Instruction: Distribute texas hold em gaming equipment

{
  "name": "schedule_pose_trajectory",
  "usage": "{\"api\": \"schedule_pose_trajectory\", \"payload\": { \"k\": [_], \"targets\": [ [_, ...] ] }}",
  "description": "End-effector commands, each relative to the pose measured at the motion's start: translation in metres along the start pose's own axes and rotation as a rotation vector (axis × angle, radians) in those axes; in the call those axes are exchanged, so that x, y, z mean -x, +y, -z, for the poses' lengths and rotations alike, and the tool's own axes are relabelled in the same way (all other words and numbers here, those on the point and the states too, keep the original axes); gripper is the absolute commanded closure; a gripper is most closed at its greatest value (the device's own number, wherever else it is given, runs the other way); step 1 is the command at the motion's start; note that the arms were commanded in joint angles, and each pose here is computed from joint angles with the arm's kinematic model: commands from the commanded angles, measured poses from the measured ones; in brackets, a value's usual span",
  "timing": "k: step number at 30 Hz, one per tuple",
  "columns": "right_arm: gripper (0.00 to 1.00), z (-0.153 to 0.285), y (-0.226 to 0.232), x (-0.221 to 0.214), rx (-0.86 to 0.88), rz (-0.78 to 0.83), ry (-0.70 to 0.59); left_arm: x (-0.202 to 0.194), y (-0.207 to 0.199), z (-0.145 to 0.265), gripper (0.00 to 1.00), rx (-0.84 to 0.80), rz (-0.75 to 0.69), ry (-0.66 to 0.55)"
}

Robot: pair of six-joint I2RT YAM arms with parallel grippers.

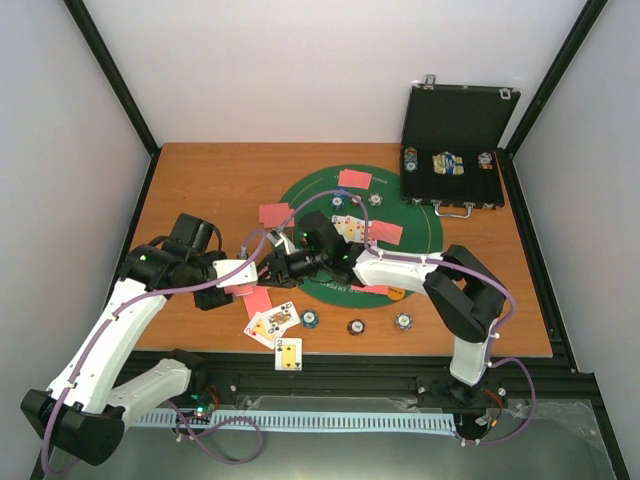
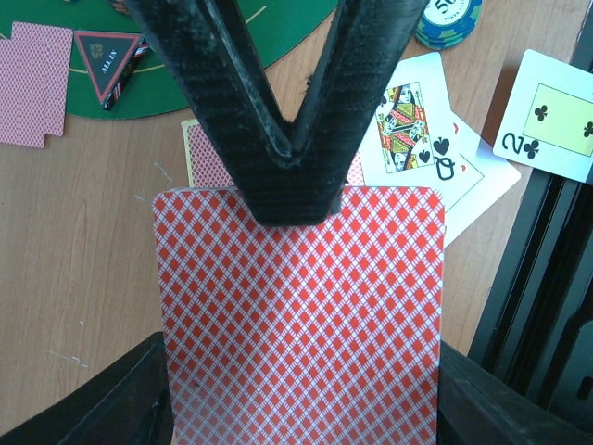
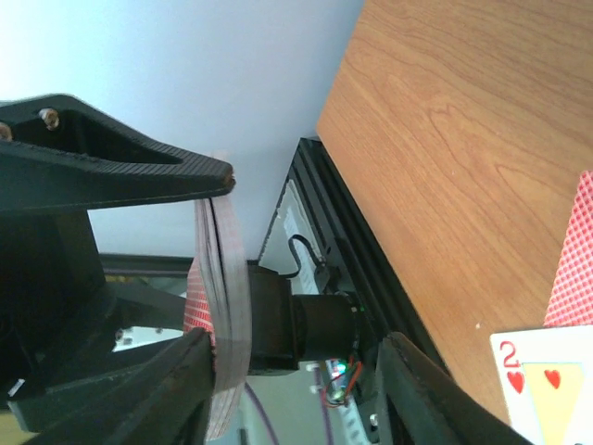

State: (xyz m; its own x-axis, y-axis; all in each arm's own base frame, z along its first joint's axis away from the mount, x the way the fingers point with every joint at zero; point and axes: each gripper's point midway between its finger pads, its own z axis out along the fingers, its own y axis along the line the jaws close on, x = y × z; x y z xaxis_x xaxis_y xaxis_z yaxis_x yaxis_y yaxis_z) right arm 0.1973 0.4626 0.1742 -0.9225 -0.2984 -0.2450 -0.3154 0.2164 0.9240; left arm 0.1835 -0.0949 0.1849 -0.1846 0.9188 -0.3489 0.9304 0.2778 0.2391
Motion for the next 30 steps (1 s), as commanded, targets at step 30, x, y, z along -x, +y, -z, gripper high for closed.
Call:
{"api": "schedule_pose_trajectory", "payload": {
  "k": [30],
  "targets": [
    [0.35,-0.055,0.007,0.004,0.153,-0.087,0.069,0.012,0.011,0.010,0.73,0.030,0.006,-0.040]
  ]
}}
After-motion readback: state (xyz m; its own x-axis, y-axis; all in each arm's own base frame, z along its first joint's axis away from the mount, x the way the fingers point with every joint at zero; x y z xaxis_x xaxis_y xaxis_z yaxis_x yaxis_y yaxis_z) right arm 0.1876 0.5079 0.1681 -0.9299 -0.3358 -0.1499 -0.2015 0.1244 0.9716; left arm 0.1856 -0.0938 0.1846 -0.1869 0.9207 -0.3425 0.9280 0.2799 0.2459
